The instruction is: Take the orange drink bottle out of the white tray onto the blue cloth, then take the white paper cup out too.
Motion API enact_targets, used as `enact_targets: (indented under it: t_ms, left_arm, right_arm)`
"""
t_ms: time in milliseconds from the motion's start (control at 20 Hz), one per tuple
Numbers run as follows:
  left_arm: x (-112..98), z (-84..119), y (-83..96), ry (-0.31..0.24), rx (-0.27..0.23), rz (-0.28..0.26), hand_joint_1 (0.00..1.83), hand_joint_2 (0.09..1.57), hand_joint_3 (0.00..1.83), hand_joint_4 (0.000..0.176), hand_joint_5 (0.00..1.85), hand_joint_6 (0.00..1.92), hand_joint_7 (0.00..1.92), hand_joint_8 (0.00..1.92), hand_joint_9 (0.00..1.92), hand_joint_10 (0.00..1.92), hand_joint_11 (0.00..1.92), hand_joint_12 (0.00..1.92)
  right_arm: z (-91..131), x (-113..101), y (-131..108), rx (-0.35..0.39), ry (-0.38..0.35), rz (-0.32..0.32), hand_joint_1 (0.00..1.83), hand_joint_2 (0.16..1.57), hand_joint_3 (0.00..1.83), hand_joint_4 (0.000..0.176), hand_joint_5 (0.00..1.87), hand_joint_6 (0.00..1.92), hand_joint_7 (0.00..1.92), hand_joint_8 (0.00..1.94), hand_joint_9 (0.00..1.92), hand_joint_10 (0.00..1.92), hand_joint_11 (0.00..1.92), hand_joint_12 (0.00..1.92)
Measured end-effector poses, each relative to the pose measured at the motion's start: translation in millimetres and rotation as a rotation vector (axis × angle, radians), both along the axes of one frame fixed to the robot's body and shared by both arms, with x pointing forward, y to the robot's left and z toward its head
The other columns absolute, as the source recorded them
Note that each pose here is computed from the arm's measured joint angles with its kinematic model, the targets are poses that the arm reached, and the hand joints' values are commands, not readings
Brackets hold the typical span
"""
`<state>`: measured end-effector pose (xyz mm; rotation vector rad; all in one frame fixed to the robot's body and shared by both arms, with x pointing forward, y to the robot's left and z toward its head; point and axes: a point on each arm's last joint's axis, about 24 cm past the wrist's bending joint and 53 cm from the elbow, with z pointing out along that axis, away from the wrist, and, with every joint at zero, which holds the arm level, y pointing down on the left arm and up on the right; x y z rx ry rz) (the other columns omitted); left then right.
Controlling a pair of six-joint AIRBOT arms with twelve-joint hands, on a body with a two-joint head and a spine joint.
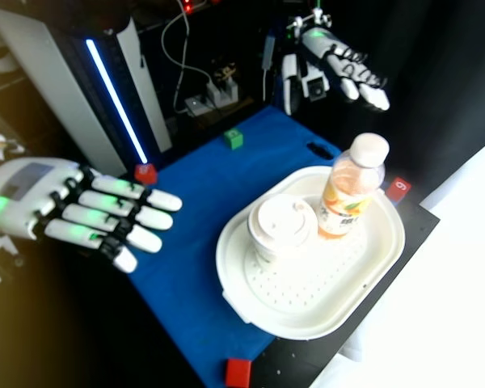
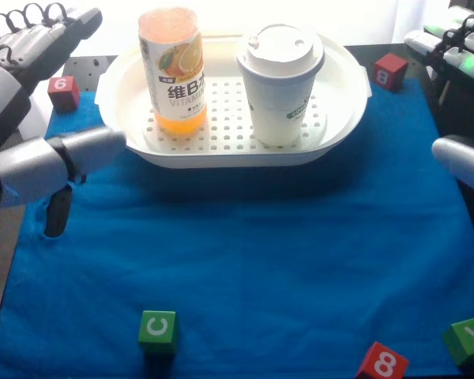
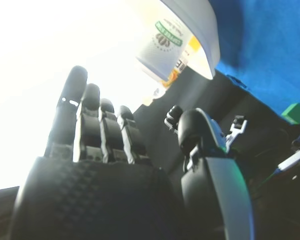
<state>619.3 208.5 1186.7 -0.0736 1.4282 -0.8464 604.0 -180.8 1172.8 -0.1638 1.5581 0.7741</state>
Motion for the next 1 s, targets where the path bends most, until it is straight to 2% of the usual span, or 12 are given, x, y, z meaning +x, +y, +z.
enact_targets:
  t_ms: [100, 250, 350, 500, 550, 600, 650, 700, 750, 800, 900, 1000]
  left_arm:
    - [-3.5, 1.9, -2.4, -0.028, 0.081, 0.009, 0.15, 1.27, 0.02, 0.029, 0.0, 0.0, 0.0, 0.0, 0.0, 0.0, 0.0, 0.0]
    - [-4.1, 3.0, -2.7, -0.034, 0.093, 0.005, 0.16, 1.3, 0.02, 0.043, 0.0, 0.0, 0.0, 0.0, 0.0, 0.0, 0.0, 0.0]
    - [-1.8, 1.3, 1.1, -0.022, 0.087, 0.021, 0.38, 1.24, 0.0, 0.068, 0.0, 0.0, 0.0, 0.0, 0.0, 0.0, 0.04, 0.02]
    - [9.5, -2.6, 9.6, -0.004, 0.045, 0.051, 0.5, 1.18, 0.0, 0.1, 0.0, 0.0, 0.0, 0.0, 0.0, 0.0, 0.0, 0.72]
    - [19.5, -8.1, 15.0, 0.019, 0.011, 0.065, 0.55, 1.15, 0.0, 0.098, 0.0, 0.0, 0.0, 0.0, 0.0, 0.0, 0.0, 0.64]
    - [31.3, -16.1, 20.7, 0.054, -0.02, 0.086, 0.62, 1.13, 0.0, 0.09, 0.0, 0.0, 0.0, 0.0, 0.0, 0.0, 0.0, 0.81]
    - [41.5, -21.3, 26.9, 0.082, -0.049, 0.12, 0.62, 1.1, 0.0, 0.12, 0.0, 0.0, 0.0, 0.0, 0.08, 0.03, 0.0, 1.14]
    - [48.9, -23.6, 30.5, 0.095, -0.057, 0.138, 0.62, 1.1, 0.0, 0.12, 0.0, 0.0, 0.0, 0.0, 0.08, 0.03, 0.0, 1.14]
    - [58.0, -24.3, 32.0, 0.106, -0.086, 0.148, 0.65, 1.04, 0.0, 0.148, 0.0, 0.0, 0.0, 0.0, 0.12, 0.05, 0.0, 1.31]
    - [68.2, -26.6, 32.3, 0.122, -0.158, 0.139, 0.66, 1.01, 0.0, 0.153, 0.0, 0.0, 0.0, 0.0, 0.11, 0.05, 0.0, 1.26]
    - [85.3, -39.6, 39.8, 0.184, -0.308, 0.132, 0.66, 0.99, 0.0, 0.132, 0.0, 0.0, 0.0, 0.0, 0.07, 0.02, 0.0, 0.95]
    - [99.3, -52.7, 49.5, 0.233, -0.396, 0.166, 0.67, 1.02, 0.0, 0.152, 0.0, 0.0, 0.0, 0.0, 0.0, 0.0, 0.0, 0.09]
  right_arm:
    - [0.3, -1.8, 6.3, -0.096, -0.041, -0.001, 0.01, 1.44, 0.02, 0.0, 0.0, 0.0, 0.0, 0.0, 0.0, 0.0, 0.0, 0.0]
    - [-0.2, -4.0, 12.6, -0.115, -0.054, 0.017, 0.07, 1.43, 0.01, 0.0, 0.0, 0.0, 0.0, 0.0, 0.0, 0.0, 0.0, 0.0]
    - [-6.6, -3.8, 15.6, -0.109, -0.032, 0.017, 0.1, 1.43, 0.0, 0.0, 0.0, 0.0, 0.0, 0.0, 0.0, 0.0, 0.0, 0.0]
    - [-9.2, -1.5, 14.8, -0.105, -0.026, 0.01, 0.23, 1.42, 0.0, 0.0, 0.0, 0.0, 0.0, 0.0, 0.0, 0.0, 0.0, 0.0]
    - [-10.6, -0.4, 14.5, -0.103, -0.022, 0.007, 0.25, 1.42, 0.0, 0.0, 0.0, 0.0, 0.0, 0.0, 0.0, 0.0, 0.0, 0.0]
    - [-11.1, -0.1, 14.5, -0.102, -0.02, 0.006, 0.22, 1.42, 0.0, 0.0, 0.0, 0.0, 0.0, 0.0, 0.0, 0.0, 0.0, 0.0]
    - [-11.2, -0.2, 14.7, -0.101, -0.02, 0.006, 0.23, 1.42, 0.0, 0.0, 0.0, 0.0, 0.0, 0.0, 0.0, 0.0, 0.0, 0.0]
    - [-11.2, -0.2, 14.7, -0.101, -0.02, 0.006, 0.23, 1.42, 0.0, 0.0, 0.0, 0.0, 0.0, 0.0, 0.0, 0.0, 0.0, 0.0]
    - [-11.3, 0.2, 14.5, -0.098, -0.019, 0.004, 0.19, 1.42, 0.0, 0.0, 0.0, 0.0, 0.0, 0.0, 0.0, 0.0, 0.0, 0.0]
    - [-11.9, 0.7, 14.4, -0.093, -0.015, 0.0, 0.18, 1.42, 0.0, 0.0, 0.0, 0.0, 0.0, 0.0, 0.0, 0.0, 0.0, 0.0]
    - [-13.1, -0.2, 16.8, -0.091, -0.014, 0.005, 0.24, 1.42, 0.0, 0.0, 0.0, 0.0, 0.0, 0.0, 0.0, 0.0, 0.0, 0.0]
    - [-12.9, 0.9, 15.1, -0.086, -0.011, -0.003, 0.28, 1.41, 0.0, 0.0, 0.0, 0.0, 0.0, 0.0, 0.0, 0.0, 0.0, 0.0]
